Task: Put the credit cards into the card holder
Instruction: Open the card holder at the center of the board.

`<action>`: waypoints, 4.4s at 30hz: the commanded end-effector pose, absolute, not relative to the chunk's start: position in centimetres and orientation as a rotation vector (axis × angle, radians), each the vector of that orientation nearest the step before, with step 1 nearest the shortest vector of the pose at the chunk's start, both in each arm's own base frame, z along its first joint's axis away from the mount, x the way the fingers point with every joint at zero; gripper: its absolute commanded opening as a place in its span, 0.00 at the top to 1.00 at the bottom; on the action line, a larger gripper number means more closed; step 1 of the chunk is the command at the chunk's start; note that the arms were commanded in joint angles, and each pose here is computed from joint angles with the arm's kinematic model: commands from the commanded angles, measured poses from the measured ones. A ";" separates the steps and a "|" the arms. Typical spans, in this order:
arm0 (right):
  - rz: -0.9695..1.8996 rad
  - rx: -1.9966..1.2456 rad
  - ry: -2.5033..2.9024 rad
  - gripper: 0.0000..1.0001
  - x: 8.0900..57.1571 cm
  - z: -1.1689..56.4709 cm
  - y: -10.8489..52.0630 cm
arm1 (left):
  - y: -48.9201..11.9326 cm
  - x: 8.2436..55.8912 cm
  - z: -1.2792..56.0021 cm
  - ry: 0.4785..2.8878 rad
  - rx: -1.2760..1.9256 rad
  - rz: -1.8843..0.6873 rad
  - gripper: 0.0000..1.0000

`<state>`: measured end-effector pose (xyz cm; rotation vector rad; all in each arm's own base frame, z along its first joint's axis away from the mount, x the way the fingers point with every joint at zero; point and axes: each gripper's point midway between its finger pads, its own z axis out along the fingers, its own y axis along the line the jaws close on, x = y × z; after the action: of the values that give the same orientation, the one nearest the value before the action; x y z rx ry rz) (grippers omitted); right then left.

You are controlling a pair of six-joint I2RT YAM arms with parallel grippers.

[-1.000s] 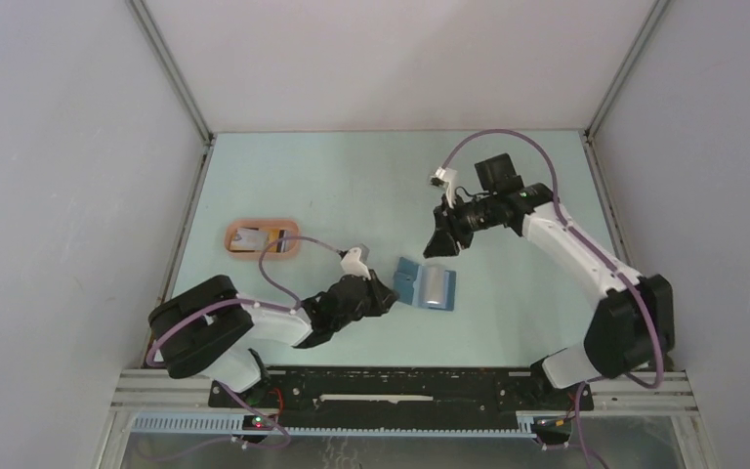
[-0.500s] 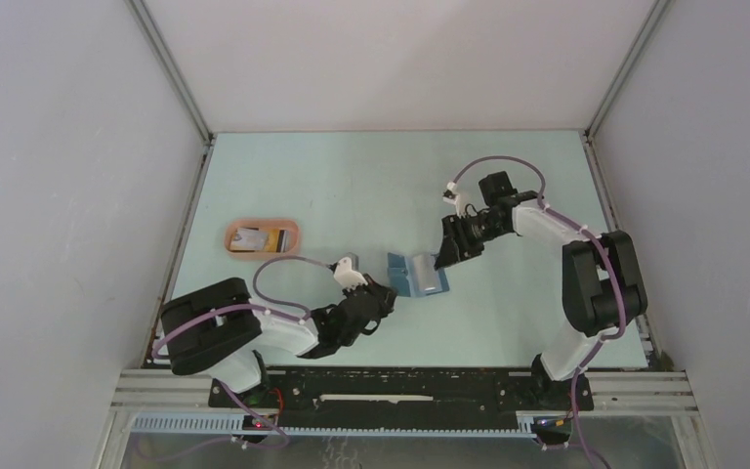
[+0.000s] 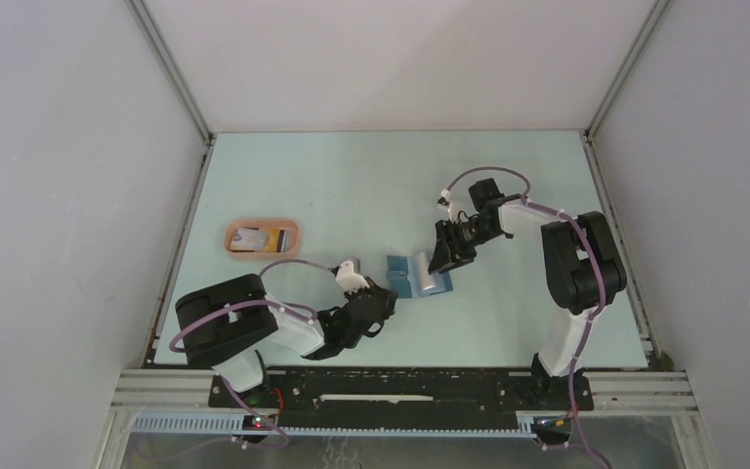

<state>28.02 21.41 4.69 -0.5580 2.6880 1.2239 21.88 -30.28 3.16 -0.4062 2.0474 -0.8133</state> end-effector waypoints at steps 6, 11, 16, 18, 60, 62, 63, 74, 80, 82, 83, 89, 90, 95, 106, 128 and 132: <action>1.255 -0.607 2.599 0.46 29.7 7.1 22.6 | -31.6 22.3 4.8 2.001 -0.393 -0.856 1.00; 1.177 -0.648 2.553 0.45 30.4 8.3 21.9 | -31.4 22.3 4.7 2.001 -0.393 -0.848 1.00; 1.207 -0.644 2.557 0.45 30.1 8.3 22.0 | -31.6 22.3 4.7 2.002 -0.388 -0.853 1.00; 1.216 -0.630 2.581 0.45 30.0 7.7 22.0 | -31.6 22.3 4.7 2.005 -0.385 -0.855 1.00; 1.683 -0.553 2.652 0.52 26.7 5.4 26.3 | -28.9 19.7 9.6 1.823 -0.233 -1.114 0.59; 1.678 -0.569 2.650 0.57 26.6 5.4 26.5 | -29.4 19.7 11.0 1.808 -0.172 -1.102 0.60; 1.677 -0.576 2.650 0.59 26.6 5.4 26.6 | -29.8 19.8 11.8 1.803 -0.129 -1.093 0.60; 1.551 -0.610 2.692 0.91 26.9 4.6 26.3 | -33.9 20.9 13.3 1.844 0.128 -1.040 0.88; 1.448 -0.617 2.712 0.93 27.5 4.1 25.7 | -35.7 22.0 9.9 1.946 0.173 -1.024 0.98; 1.429 -0.626 2.706 0.93 27.6 4.3 25.6 | -36.0 22.4 8.7 1.979 0.171 -1.008 0.99; 1.418 -0.630 2.699 0.93 27.7 4.5 25.5 | -35.8 22.6 7.9 2.000 0.159 -0.992 0.99; 1.328 -0.674 2.628 0.92 29.0 6.2 24.5 | -33.4 23.1 3.5 2.138 0.097 -0.809 1.00; 1.308 -0.685 2.616 0.92 29.1 6.4 24.4 | -32.9 23.2 3.0 2.153 0.088 -0.779 1.00; 1.229 -0.740 2.575 0.89 29.6 7.1 23.9 | -32.1 23.5 2.3 2.167 0.085 -0.709 1.00; 1.238 -0.891 2.502 0.82 28.7 8.5 24.5 | -33.9 22.7 6.8 2.075 0.170 -0.872 0.94; 1.230 -0.936 2.470 0.73 28.3 9.2 24.7 | -33.6 21.9 11.5 1.961 0.165 -0.994 0.58; 1.256 -0.939 2.460 0.68 28.1 9.5 25.0 | -33.3 21.9 11.5 1.959 0.159 -0.990 0.58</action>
<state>27.61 24.23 6.71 -0.8817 2.5684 1.2441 21.78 -33.95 10.86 0.1521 1.9951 -0.9908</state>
